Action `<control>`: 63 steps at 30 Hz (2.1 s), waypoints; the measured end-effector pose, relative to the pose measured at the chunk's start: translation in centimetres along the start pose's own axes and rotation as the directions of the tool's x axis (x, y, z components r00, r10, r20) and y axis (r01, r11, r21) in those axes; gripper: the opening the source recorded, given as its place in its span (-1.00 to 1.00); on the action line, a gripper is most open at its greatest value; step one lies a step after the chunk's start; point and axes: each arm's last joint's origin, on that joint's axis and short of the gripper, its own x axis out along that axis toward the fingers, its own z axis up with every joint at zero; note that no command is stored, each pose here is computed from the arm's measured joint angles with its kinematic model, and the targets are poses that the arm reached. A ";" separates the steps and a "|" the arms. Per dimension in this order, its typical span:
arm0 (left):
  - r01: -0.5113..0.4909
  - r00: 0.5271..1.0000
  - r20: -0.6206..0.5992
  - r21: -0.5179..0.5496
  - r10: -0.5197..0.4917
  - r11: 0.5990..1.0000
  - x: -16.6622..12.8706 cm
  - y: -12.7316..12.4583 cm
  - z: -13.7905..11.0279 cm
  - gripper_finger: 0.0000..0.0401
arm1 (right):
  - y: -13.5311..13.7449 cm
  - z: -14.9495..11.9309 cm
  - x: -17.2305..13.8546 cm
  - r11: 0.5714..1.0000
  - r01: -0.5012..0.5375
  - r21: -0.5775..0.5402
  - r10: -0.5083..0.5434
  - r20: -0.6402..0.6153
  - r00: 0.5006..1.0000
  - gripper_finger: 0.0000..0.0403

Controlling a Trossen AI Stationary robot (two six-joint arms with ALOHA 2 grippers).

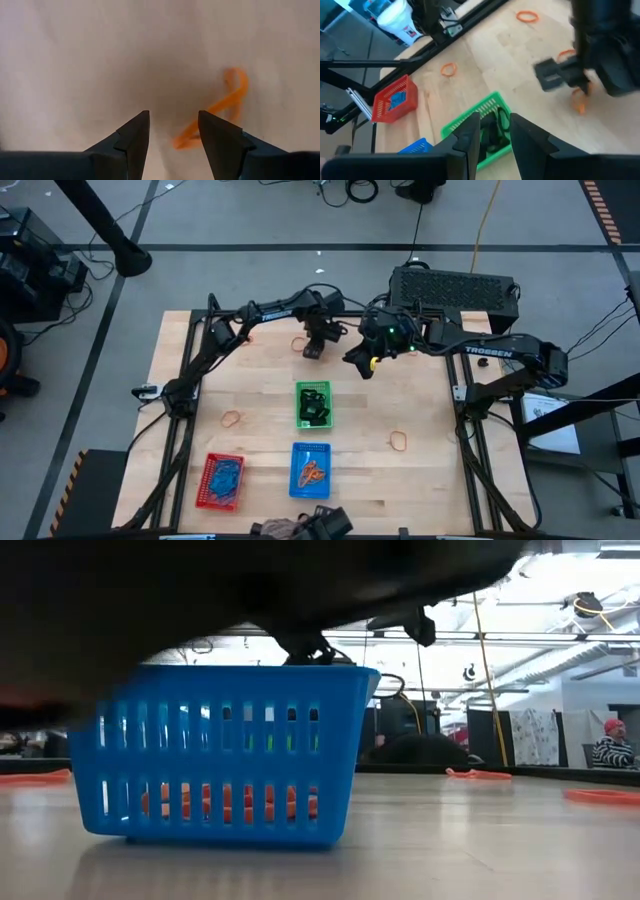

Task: Sort rubber bands into baskets
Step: Put the orange rubberband into the blue bin

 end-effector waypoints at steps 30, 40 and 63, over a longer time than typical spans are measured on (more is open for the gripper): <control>-0.048 0.998 -0.026 0.228 0.055 0.972 -0.2 -0.1 0.4 -0.14 | 0.3 -0.1 -1.4 1.000 0.004 -0.022 -0.004 0.000 1.000 -0.51; -0.053 0.998 0.033 0.282 0.046 0.958 -0.6 -0.8 1.5 -0.71 | 0.2 -0.4 -1.4 0.999 0.019 -0.029 -0.020 -0.037 0.999 -0.51; 0.105 0.995 -0.013 0.119 -0.104 0.987 -9.8 -10.3 4.2 -0.99 | 1.2 -1.2 -6.6 0.985 0.017 -0.170 -0.023 -0.035 0.999 -0.51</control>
